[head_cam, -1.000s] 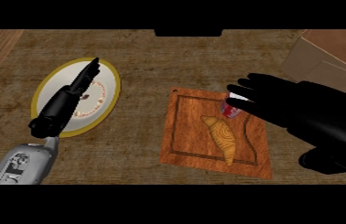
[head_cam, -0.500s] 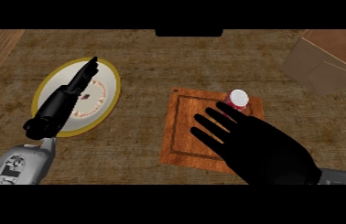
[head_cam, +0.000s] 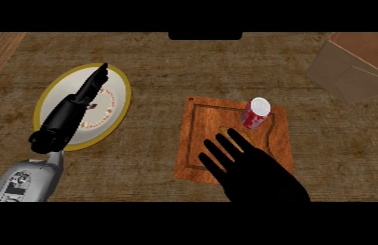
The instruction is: Pick the croissant from the cutting board and place it in the cardboard box
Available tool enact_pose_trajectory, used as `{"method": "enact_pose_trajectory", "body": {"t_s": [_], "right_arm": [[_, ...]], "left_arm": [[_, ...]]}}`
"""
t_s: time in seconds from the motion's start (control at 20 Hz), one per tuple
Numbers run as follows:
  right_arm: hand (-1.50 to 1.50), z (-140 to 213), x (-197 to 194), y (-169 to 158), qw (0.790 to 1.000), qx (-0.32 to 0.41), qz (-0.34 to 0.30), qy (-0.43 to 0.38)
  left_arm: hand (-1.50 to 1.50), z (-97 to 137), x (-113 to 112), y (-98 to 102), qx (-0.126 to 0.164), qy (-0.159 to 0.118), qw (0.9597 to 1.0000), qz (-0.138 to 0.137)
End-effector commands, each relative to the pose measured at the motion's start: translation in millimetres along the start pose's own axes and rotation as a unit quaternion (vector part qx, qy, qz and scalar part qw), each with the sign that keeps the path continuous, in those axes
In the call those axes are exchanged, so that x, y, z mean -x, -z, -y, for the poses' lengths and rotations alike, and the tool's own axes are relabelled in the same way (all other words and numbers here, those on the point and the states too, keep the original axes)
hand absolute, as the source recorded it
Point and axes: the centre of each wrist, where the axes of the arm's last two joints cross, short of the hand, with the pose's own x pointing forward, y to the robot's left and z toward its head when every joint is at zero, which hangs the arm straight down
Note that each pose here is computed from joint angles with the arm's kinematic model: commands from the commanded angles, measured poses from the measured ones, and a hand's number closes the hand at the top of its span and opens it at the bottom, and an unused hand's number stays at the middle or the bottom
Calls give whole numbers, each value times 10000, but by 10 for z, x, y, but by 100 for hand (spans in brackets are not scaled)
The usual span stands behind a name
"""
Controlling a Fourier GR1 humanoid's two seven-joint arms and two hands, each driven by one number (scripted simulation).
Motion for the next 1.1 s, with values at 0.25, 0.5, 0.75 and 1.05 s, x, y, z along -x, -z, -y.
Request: {"method": "enact_pose_trajectory", "body": {"t_s": [0.25,0.5,0.75,1.05], "right_arm": [[-150,-71,-37,167,9987,78,-362,-341],[-150,-367,-112,285,9983,59,-397,-411],[-150,-331,-30,383,9968,-78,-562,-559],[-150,-439,50,370,9965,-121,-652,-517]], "left_arm": [[0,-112,-105,-18,33,95,9999,8],[0,-97,3,116,45,11,10000,-50],[0,13,129,81,27,17,10000,41],[0,-158,-147,18,18,23,10000,11]]}}
